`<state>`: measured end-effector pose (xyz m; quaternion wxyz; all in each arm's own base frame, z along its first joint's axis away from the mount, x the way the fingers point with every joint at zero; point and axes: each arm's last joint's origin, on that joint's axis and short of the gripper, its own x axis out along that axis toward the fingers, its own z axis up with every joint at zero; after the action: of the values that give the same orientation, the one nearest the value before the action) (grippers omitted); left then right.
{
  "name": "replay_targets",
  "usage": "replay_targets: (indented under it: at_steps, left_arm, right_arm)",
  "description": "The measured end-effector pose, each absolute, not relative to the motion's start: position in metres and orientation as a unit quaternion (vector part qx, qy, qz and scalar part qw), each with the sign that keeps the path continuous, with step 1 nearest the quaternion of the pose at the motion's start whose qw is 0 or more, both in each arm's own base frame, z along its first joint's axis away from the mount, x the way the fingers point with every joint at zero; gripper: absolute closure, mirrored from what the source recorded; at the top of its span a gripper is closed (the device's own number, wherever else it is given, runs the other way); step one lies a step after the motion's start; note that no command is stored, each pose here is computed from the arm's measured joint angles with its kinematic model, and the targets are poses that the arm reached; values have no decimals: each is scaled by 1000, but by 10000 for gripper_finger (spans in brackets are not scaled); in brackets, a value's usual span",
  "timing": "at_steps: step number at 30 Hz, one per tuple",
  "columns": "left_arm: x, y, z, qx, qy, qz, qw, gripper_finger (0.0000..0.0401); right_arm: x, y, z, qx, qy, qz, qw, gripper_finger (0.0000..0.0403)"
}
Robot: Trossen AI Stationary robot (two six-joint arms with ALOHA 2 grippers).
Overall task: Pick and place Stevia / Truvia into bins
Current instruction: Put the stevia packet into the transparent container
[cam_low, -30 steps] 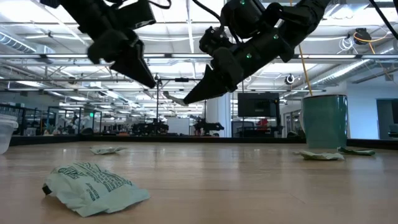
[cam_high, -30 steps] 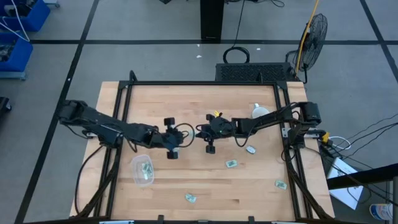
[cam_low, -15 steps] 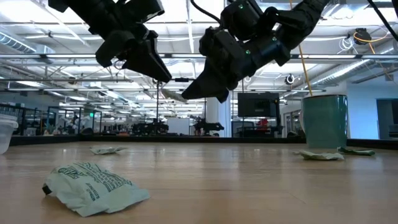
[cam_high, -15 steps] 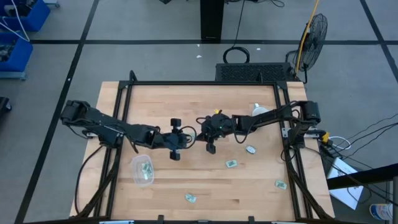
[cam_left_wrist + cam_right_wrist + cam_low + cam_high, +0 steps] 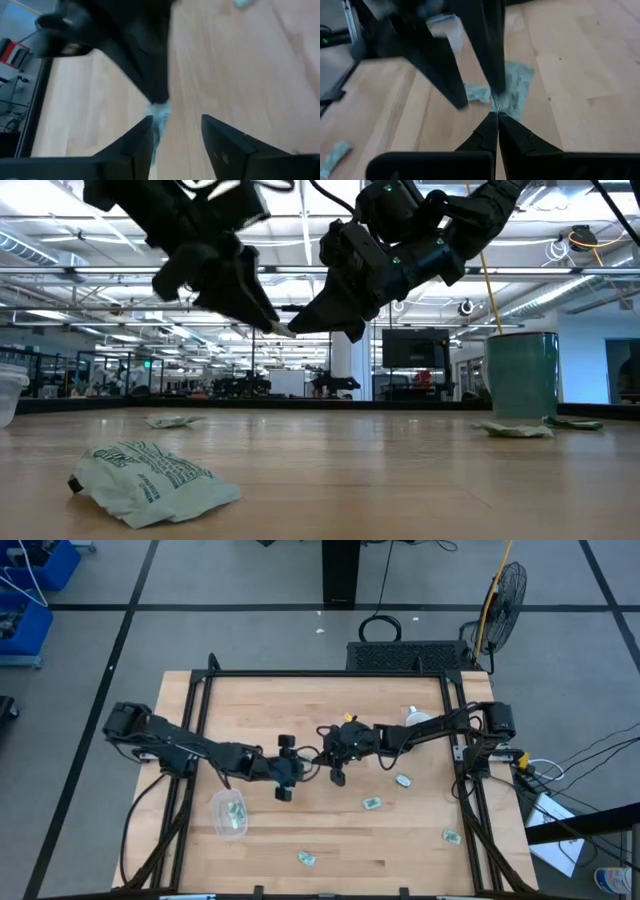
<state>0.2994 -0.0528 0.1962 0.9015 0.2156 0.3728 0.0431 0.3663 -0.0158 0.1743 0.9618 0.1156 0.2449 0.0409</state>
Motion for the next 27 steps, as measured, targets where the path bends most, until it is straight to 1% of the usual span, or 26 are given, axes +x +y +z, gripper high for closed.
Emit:
replay_targets:
  at_steps: [3,5,8,12,19,21,24,27]
  left_arm:
    - [306,-55,184,262,379,50,886,220]
    - [306,-55,180,302,387,76,868,220]
    - [307,-56,181,323,386,100,858,233]
    - [306,-58,180,316,384,93,863,274]
    - [306,-59,181,314,382,91,864,373]
    - [307,-59,181,314,382,91,865,392]
    - [307,-59,181,313,380,90,866,388]
    - [307,-59,181,313,380,90,866,385]
  right_arm:
    - [366,-16,174,118,244,41,962,401]
    - [366,-16,174,118,248,40,961,401]
    - [366,-16,174,118,250,40,960,401]
    - [366,-16,174,117,246,40,961,401]
    - [366,-16,174,120,246,39,961,401]
    - [366,-16,174,126,247,38,960,401]
    - [366,-16,174,114,249,41,961,398]
    - [366,-16,174,110,249,42,961,377]
